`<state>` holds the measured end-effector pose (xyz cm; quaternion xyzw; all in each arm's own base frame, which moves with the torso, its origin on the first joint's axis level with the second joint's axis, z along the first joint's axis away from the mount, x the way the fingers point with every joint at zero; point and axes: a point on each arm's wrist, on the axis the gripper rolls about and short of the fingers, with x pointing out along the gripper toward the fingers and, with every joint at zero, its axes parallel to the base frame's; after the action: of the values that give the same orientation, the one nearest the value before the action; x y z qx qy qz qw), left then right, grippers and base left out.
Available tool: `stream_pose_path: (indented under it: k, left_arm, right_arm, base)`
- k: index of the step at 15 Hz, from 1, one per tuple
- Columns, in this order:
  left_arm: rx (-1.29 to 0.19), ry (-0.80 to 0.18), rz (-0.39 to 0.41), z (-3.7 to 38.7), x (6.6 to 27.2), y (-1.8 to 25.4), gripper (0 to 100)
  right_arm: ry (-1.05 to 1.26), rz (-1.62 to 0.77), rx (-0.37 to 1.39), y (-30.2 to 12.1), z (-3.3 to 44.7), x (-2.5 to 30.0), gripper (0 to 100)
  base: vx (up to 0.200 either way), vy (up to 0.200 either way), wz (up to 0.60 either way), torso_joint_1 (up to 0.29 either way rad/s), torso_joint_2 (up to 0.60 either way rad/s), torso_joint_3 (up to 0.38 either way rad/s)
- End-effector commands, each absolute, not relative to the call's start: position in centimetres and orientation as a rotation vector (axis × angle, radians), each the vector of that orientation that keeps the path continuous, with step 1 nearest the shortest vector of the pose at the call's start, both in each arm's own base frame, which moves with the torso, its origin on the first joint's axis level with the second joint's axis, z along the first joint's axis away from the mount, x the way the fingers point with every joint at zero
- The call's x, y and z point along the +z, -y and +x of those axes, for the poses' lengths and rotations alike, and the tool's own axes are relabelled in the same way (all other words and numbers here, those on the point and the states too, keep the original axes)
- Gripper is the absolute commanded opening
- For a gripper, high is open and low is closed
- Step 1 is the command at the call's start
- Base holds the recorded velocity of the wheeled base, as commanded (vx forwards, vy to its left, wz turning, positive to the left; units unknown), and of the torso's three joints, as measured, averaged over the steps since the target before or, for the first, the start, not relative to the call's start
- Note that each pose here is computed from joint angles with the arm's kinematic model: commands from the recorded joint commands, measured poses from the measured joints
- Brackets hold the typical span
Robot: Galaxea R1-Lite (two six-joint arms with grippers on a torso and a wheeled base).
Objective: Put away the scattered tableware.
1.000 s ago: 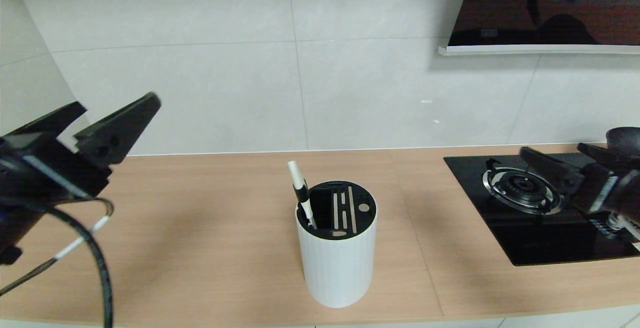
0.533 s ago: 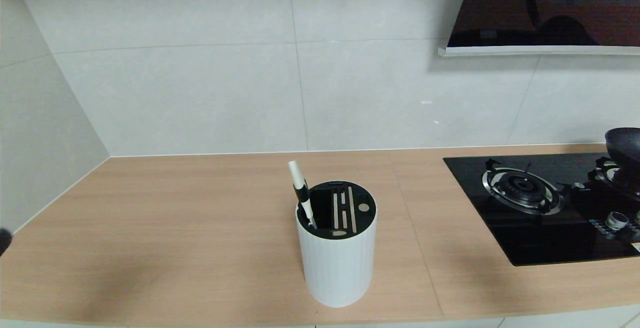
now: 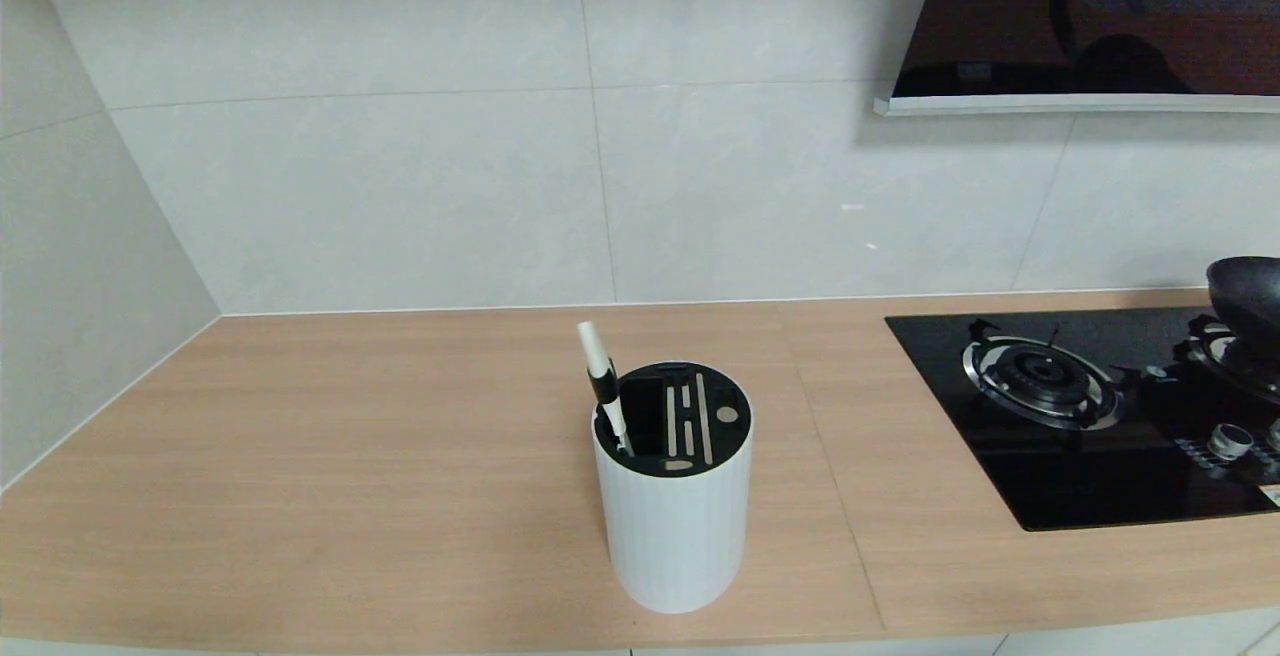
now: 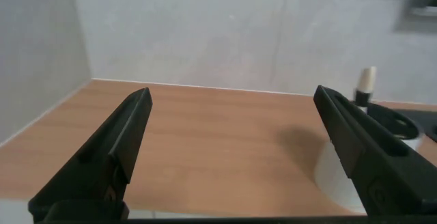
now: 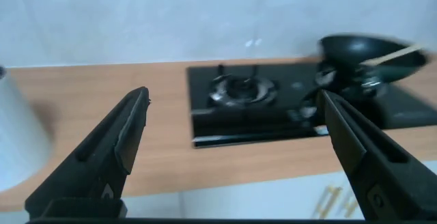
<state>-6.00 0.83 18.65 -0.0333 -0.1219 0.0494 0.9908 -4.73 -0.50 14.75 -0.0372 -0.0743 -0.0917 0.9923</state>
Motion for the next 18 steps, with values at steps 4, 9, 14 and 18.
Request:
stream_pose_path:
  k: [4,9,14,18]
  left_arm:
    - [0.128,0.163,0.051,-3.7,11.7,-0.3,100]
    - [0.065,0.032,0.050,-2.3,7.9,-0.1,100]
    - [0.043,-0.003,0.009,-2.3,7.5,-0.1,100]
    - [0.043,-0.001,-0.006,-2.3,7.5,-0.1,100]
  right_arm:
    - [0.113,-0.077,-0.152,0.3,-3.8,11.4,100]
    - [0.031,-0.080,0.003,0.0,-2.3,7.9,100]
    - [0.003,-0.017,0.011,0.0,-2.3,7.6,100]
    - [0.005,-0.014,0.012,0.0,-2.3,7.6,100]
  base:
    - [0.000,0.000,0.00,0.000,0.00,0.000]
    - [0.000,0.000,0.00,0.000,0.00,0.000]
    - [0.000,0.000,0.00,0.000,0.00,0.000]
    - [0.000,0.000,0.00,0.000,0.00,0.000]
